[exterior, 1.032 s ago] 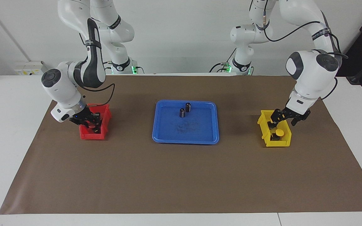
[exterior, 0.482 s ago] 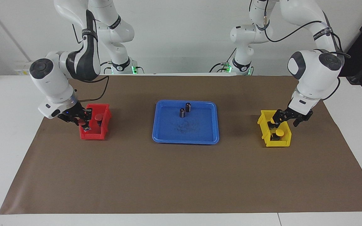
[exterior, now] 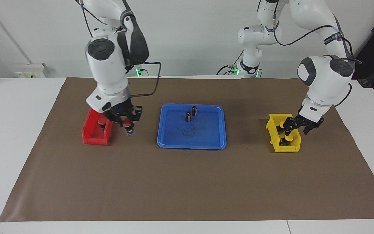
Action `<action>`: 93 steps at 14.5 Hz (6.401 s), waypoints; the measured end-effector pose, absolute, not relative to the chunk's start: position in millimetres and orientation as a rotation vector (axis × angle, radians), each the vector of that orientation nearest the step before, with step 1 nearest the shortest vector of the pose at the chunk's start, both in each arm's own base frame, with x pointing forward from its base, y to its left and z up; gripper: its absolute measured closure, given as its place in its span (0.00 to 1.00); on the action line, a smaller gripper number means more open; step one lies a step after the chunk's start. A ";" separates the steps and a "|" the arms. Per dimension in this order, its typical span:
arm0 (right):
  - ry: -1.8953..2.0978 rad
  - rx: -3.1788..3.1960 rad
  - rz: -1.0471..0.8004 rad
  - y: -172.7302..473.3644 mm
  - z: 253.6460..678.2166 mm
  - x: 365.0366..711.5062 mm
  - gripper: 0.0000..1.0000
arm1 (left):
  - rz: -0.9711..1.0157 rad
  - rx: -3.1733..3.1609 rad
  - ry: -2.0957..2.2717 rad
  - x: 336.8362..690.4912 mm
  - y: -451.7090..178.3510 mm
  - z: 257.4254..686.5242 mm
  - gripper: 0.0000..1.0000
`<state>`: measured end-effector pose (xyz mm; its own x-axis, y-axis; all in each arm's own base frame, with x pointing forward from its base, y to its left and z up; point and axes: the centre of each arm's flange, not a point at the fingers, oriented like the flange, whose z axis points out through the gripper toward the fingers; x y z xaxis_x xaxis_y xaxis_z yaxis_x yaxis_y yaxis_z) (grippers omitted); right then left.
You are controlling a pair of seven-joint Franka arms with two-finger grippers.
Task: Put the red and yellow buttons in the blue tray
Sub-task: 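Carry the red button into the blue tray with the right gripper, then return the right gripper to the red holder while the left grasps yellow, then place the yellow button in the blue tray with the left gripper, then grasp the second yellow button with the left gripper while the right grasps red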
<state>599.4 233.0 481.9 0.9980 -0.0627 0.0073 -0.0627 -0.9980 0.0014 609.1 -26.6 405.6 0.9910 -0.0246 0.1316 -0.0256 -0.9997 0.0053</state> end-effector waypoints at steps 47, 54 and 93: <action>1.608 2.739 -0.019 -34.1 396.4 522.8 0.25 | 0.073 3.082 0.113 529.7 -363.5 441.6 0.62; 1.835 2.559 0.040 -32.5 378.7 511.4 0.25 | 0.049 3.092 0.040 519.4 -401.3 395.2 0.62; 1.822 2.628 -0.019 -50.2 400.6 502.1 0.59 | -0.122 3.174 0.019 622.8 -130.7 456.8 0.02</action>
<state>502.1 -50.2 400.6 0.3514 0.9360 0.0221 0.9353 -0.3499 -0.0527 622.8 -130.7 456.8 0.9970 0.0130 -0.0765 0.0103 -0.9993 -0.0354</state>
